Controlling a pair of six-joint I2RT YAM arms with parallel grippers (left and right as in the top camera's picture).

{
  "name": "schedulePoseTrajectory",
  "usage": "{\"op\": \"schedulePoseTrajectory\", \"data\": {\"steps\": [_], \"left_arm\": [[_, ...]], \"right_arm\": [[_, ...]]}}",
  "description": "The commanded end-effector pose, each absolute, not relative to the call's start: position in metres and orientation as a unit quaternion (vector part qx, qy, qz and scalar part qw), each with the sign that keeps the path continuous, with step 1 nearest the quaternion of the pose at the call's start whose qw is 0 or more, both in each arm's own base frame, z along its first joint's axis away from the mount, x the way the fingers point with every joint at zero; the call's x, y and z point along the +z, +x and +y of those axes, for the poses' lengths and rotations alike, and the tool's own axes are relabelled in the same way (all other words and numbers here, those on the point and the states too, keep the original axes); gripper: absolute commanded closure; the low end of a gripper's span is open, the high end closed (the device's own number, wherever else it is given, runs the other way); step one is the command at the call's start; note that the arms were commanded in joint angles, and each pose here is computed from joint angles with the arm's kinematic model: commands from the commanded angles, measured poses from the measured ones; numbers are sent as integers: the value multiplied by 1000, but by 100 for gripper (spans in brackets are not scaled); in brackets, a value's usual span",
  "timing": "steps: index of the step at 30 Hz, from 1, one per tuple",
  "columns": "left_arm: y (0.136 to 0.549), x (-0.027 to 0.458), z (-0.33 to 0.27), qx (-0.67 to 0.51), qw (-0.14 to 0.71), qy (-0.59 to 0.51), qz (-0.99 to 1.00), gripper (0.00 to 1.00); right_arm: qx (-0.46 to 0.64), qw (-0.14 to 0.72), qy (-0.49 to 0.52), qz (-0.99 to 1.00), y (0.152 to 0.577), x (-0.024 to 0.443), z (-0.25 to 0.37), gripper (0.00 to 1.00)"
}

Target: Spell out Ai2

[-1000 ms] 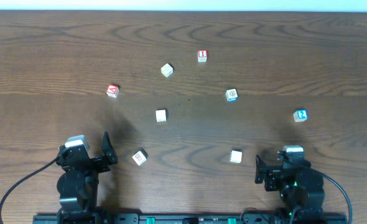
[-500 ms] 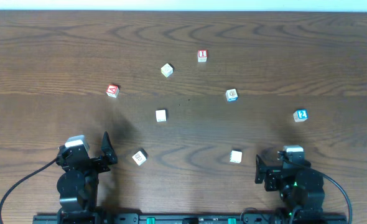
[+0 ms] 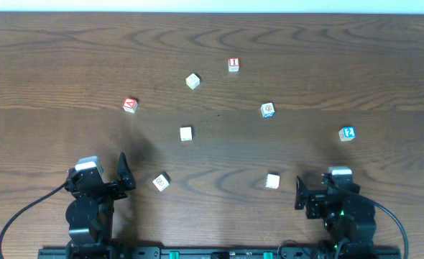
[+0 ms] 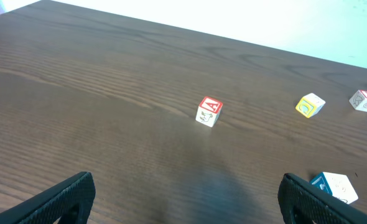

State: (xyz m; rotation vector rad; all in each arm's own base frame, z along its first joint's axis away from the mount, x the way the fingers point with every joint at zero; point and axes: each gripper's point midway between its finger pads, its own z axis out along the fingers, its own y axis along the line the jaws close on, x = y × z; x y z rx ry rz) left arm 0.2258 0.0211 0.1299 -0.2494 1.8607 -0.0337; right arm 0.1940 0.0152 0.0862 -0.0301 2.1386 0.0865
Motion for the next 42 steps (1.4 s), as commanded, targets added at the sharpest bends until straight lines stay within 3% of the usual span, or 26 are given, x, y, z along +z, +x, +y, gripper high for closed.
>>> {"op": "schedulePoseTrajectory", "data": {"steps": [1, 10, 22, 42], "left_arm": [[226, 119, 20, -15, 582, -104, 807, 5], [226, 119, 20, -15, 582, -104, 807, 5], [226, 119, 20, -15, 582, -104, 807, 5], [226, 119, 20, -15, 582, -104, 807, 5]], "right_arm": [[57, 499, -28, 864, 199, 94, 24, 1], [109, 577, -68, 806, 216, 139, 46, 1], [150, 612, -63, 774, 246, 170, 57, 1], [182, 503, -92, 840, 338, 180, 77, 1]]}}
